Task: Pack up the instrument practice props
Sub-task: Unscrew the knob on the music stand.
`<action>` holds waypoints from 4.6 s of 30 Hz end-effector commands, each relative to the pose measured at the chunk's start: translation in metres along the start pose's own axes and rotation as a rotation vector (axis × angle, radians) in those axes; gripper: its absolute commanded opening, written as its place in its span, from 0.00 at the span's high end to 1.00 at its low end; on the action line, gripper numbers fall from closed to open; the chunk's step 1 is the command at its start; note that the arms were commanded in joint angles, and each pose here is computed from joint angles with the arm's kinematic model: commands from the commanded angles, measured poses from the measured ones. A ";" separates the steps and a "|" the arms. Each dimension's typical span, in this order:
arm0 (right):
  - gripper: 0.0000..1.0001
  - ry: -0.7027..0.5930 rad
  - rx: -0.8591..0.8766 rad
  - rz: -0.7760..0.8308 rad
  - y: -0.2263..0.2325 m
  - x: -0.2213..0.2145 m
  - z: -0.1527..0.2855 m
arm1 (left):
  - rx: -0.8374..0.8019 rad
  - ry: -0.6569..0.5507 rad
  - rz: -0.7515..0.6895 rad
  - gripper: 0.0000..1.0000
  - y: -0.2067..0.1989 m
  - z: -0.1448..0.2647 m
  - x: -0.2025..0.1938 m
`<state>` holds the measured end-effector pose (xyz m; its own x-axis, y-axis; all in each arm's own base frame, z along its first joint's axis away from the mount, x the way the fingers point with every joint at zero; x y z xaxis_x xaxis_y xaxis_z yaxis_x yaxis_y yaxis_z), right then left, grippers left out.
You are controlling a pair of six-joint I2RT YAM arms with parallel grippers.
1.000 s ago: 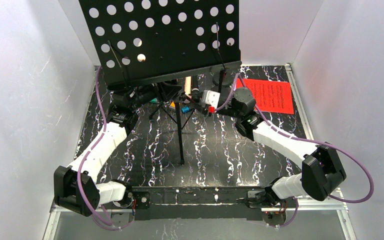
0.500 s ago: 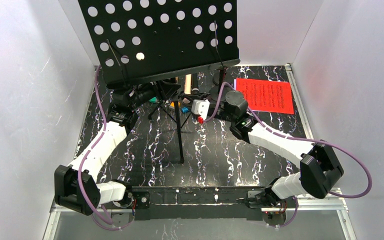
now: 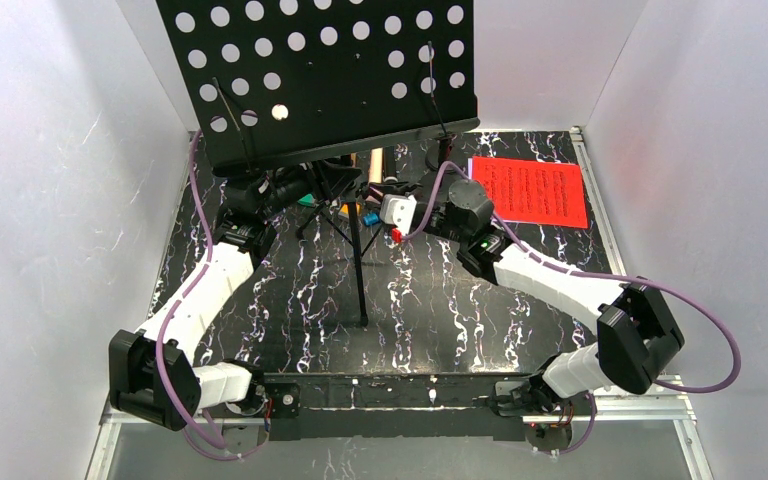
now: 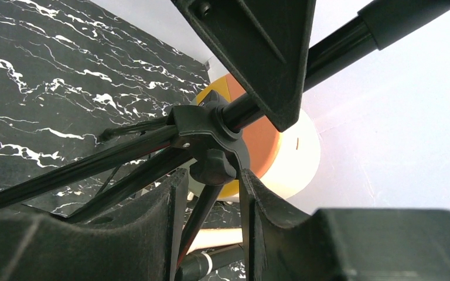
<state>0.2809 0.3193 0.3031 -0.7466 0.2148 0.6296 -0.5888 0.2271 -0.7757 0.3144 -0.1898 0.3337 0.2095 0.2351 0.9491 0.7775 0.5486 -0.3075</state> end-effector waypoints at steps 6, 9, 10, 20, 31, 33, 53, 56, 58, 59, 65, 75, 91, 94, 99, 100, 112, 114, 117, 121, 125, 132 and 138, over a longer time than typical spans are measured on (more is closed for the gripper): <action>0.56 -0.061 -0.039 0.037 -0.020 0.015 -0.012 | 0.041 0.117 0.132 1.00 0.006 0.002 -0.027; 0.57 -0.076 -0.027 0.037 -0.020 0.018 -0.014 | 0.041 0.119 0.134 1.00 0.006 0.002 -0.027; 0.57 -0.082 -0.025 0.037 -0.021 0.019 -0.015 | 0.041 0.123 0.137 1.00 0.006 0.002 -0.028; 0.73 -0.047 0.021 0.039 -0.016 0.010 -0.020 | 0.039 0.126 0.138 1.00 0.005 0.002 -0.027; 0.99 0.016 0.022 0.318 -0.008 0.009 -0.027 | 0.027 0.136 0.155 1.00 0.005 0.000 -0.028; 0.99 0.033 0.018 0.451 -0.003 0.012 -0.027 | 0.026 0.136 0.158 1.00 0.004 0.000 -0.027; 0.99 0.156 -0.042 0.936 0.041 0.018 -0.024 | 0.084 0.154 0.165 1.00 0.011 0.000 -0.028; 0.99 0.222 -0.073 1.093 0.044 0.006 -0.024 | 0.100 0.167 0.168 1.00 0.013 0.000 -0.030; 0.99 0.224 -0.109 1.143 0.045 0.006 -0.024 | 0.112 0.174 0.170 1.00 0.015 0.001 -0.031; 0.99 0.217 -0.134 1.162 0.045 0.007 -0.023 | 0.116 0.175 0.169 1.00 0.015 0.001 -0.031; 0.87 0.149 -0.267 0.967 0.035 0.024 -0.019 | 0.119 0.174 0.166 1.00 0.015 0.002 -0.030; 0.31 0.127 -0.325 -0.090 0.012 0.037 0.010 | 0.131 0.178 0.158 1.00 0.017 0.002 -0.031; 0.01 0.095 -0.328 -1.096 0.020 0.025 0.035 | 0.114 0.193 0.152 1.00 0.016 0.001 -0.032; 0.02 0.033 -0.301 -1.296 0.009 0.016 0.036 | 0.109 0.195 0.150 1.00 0.015 0.001 -0.032; 0.06 -0.103 -0.192 -1.536 -0.002 0.014 0.030 | 0.103 0.195 0.149 1.00 0.015 0.001 -0.032; 0.07 -0.129 -0.171 -1.560 -0.006 0.015 0.026 | 0.102 0.196 0.149 1.00 0.015 0.001 -0.032; 0.20 -0.216 -0.064 -1.665 -0.032 0.016 -0.006 | 0.097 0.196 0.149 1.00 0.014 0.000 -0.031; 0.24 -0.214 -0.051 -1.683 -0.032 0.015 -0.009 | 0.095 0.197 0.151 1.00 0.014 0.001 -0.031; 0.29 -0.197 -0.049 -1.700 -0.030 0.011 -0.011 | 0.094 0.197 0.151 1.00 0.014 0.001 -0.031; 0.37 -0.168 -0.046 -1.716 -0.026 0.006 -0.014 | 0.093 0.195 0.149 1.00 0.013 0.001 -0.031; 0.42 -0.145 -0.046 -1.722 -0.023 0.002 -0.015 | 0.094 0.196 0.150 1.00 0.013 0.001 -0.031; 0.50 -0.139 -0.049 -1.712 -0.023 -0.002 -0.019 | 0.098 0.195 0.154 1.00 0.014 0.000 -0.031; 0.53 -0.148 -0.037 -1.700 -0.028 0.001 -0.021 | 0.113 0.195 0.156 1.00 0.015 0.001 -0.030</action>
<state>0.3005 0.3313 0.3014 0.6886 -0.3413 0.6399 -0.6330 0.1477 0.7599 0.3228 -0.1862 0.3372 0.2520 0.1973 0.9474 0.7411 0.5902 -0.3200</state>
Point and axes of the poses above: each gripper's point midway between its finger pads, its own z axis back along the fingers, its own y axis along the line the jaws close on, x = y × z, the point moved 5 cm from there along z, back along the fingers, and after that the axes turned 4 degrees about z, right-handed, at the moved point
